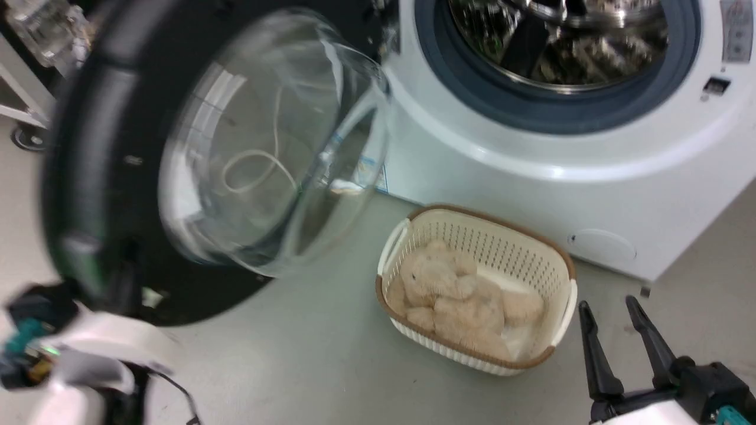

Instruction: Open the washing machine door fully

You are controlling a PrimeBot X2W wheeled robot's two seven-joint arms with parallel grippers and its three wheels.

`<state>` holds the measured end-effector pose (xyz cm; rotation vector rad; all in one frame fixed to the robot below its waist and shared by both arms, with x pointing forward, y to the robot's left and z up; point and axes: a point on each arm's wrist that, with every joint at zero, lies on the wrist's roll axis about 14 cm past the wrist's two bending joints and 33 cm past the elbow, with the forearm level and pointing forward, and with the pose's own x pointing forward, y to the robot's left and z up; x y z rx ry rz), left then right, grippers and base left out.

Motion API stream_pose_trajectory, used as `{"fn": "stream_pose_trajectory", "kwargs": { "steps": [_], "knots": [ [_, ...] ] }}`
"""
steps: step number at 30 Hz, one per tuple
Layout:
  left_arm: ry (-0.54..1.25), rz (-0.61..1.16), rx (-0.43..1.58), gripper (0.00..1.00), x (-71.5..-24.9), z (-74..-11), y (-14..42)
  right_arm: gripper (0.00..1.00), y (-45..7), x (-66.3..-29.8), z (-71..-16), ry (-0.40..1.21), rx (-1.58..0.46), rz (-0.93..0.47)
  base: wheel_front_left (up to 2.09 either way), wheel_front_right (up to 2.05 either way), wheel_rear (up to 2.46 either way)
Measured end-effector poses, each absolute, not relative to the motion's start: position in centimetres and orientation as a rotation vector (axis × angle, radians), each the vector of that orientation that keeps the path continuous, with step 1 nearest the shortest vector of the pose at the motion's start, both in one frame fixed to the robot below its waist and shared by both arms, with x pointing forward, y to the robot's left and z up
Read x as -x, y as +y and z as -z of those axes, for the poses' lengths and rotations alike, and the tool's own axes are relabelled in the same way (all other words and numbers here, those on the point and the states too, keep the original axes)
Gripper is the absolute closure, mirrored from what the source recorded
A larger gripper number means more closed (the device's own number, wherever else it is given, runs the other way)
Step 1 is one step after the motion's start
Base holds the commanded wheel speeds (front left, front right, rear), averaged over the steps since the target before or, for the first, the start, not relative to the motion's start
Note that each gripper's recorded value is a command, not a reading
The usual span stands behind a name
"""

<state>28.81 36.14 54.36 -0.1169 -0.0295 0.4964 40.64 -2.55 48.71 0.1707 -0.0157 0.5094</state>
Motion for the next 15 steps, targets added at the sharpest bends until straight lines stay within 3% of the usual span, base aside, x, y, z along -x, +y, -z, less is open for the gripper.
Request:
{"fn": "stream_pose_trajectory", "kwargs": {
  "steps": [15],
  "knots": [
    [0.067,-0.635,-0.083,1.00,-35.5,-55.9,48.9,0.00,-6.1,-44.4,-44.5,0.065,-0.134,-0.392,0.00,0.00,0.00]
  ]
}}
